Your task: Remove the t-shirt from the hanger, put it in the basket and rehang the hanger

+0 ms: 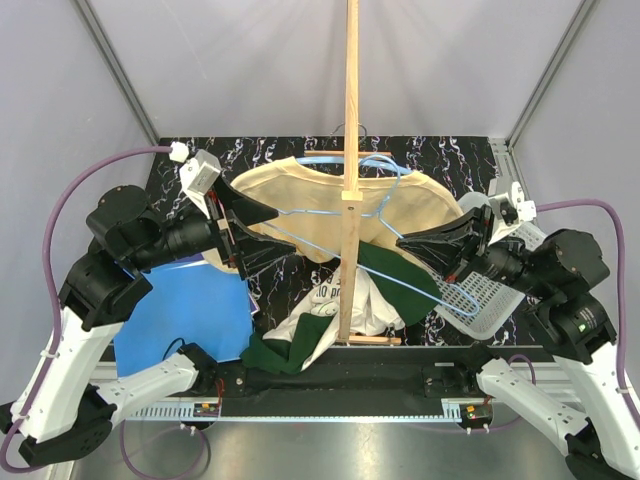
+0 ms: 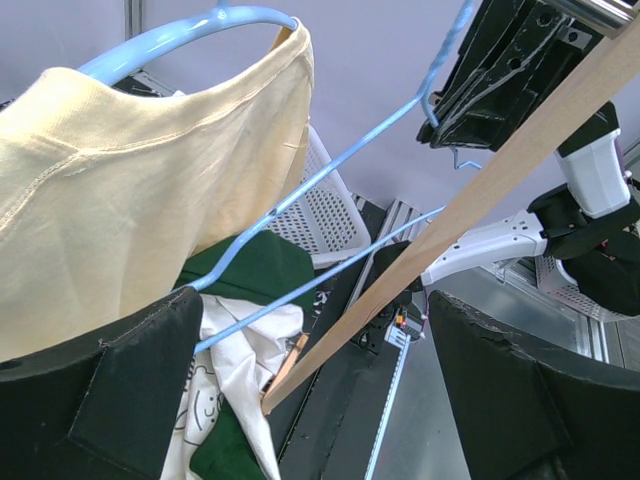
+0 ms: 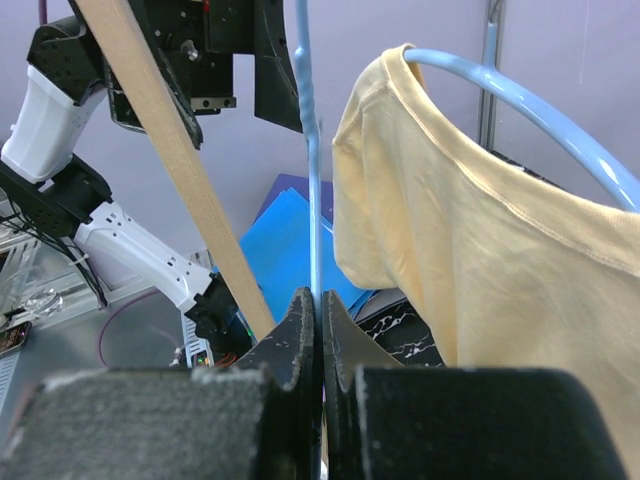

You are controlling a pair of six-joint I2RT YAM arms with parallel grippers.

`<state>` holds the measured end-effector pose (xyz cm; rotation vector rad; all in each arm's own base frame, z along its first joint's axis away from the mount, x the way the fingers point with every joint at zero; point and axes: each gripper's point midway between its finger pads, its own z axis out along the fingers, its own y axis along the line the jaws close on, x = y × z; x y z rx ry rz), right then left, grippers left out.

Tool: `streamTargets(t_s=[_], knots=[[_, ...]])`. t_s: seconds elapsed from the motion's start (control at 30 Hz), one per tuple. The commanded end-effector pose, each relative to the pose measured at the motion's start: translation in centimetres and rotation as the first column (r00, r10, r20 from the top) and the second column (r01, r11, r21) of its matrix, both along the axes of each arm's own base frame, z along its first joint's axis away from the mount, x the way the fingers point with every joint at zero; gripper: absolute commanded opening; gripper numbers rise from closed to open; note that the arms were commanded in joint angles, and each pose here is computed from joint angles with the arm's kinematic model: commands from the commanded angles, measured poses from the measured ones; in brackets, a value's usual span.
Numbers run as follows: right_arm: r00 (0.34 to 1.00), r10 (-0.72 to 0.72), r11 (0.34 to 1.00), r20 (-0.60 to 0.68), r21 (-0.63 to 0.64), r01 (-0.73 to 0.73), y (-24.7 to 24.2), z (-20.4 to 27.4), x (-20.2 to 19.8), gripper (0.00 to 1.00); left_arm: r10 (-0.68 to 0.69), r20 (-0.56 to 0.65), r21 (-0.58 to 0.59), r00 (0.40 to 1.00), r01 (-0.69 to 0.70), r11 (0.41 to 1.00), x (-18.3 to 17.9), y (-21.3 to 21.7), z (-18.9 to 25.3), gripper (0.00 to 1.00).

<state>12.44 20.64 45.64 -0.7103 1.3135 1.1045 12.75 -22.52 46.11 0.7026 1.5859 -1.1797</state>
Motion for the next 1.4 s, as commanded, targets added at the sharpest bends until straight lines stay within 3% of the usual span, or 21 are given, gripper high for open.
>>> streamTargets(t_s=[0.0, 0.4, 0.7, 0.8, 0.83, 0.9, 0.93, 1.07, 1.2, 1.3, 1.37], knots=[[0.995, 0.033, 0.998, 0.098, 0.055, -0.039, -0.3, 3.6, -1.5, 0.00, 0.025, 0.035, -0.022, 0.999, -0.025, 0.999, 0.1, 0.4, 0.8, 0.99], [0.972, 0.237, 0.971, 0.013, -0.036, -0.236, 2.3, 0.3, -2.1, 0.00, 0.024, 0.065, -0.022, 0.998, -0.023, 0.999, -0.9, 1.2, 1.1, 0.99], [0.982, 0.186, 0.980, -0.031, -0.065, -0.188, 2.3, -1.6, -1.0, 0.00, -0.026, 0.066, 0.015, 0.997, 0.025, 1.000, -2.3, 1.6, -0.6, 0.99], [0.989, 0.142, 0.987, -0.041, -0.064, -0.145, 1.9, -1.8, -0.5, 0.11, -0.066, 0.056, 0.025, 0.996, 0.065, 0.998, -3.1, 1.5, -1.5, 0.99], [0.991, 0.125, 0.990, -0.044, -0.064, -0.128, 1.8, -2.1, -0.4, 0.27, -0.074, 0.052, 0.029, 0.996, 0.073, 0.997, -3.3, 1.5, -1.8, 0.99], [0.996, 0.062, 0.996, -0.060, -0.063, -0.066, 1.3, -2.5, 0.5, 0.39, -0.078, 0.042, 0.038, 0.996, 0.076, 0.996, -3.7, 1.8, -2.7, 0.98], [0.997, 0.035, 0.997, -0.062, -0.061, -0.038, 1.0, -2.6, 0.6, 0.55, -0.073, 0.032, 0.044, 0.997, 0.072, 0.996, -3.7, 1.9, -3.2, 0.97], [0.973, -0.207, 0.978, -0.101, -0.030, 0.205, -1.6, -3.5, 3.2, 0.83, -0.059, -0.020, 0.053, 0.998, 0.060, 0.997, -3.9, 2.1, -5.3, 0.94], [0.908, -0.388, 0.918, -0.158, 0.023, 0.397, -4.9, -4.3, 4.1, 0.99, -0.079, -0.091, 0.062, 0.993, 0.085, 0.994, -4.5, 2.0, -7.5, 0.91], [0.866, -0.464, 0.873, -0.188, 0.072, 0.483, -7.2, -4.2, 3.5, 1.00, -0.077, -0.130, 0.064, 0.989, 0.086, 0.994, -4.9, 2.2, -9.0, 0.92], [0.820, -0.533, 0.820, -0.210, 0.112, 0.561, -9.5, -4.4, 3.0, 1.00, -0.064, -0.165, 0.080, 0.984, 0.078, 0.994, -4.8, 2.2, -10.7, 0.98]])
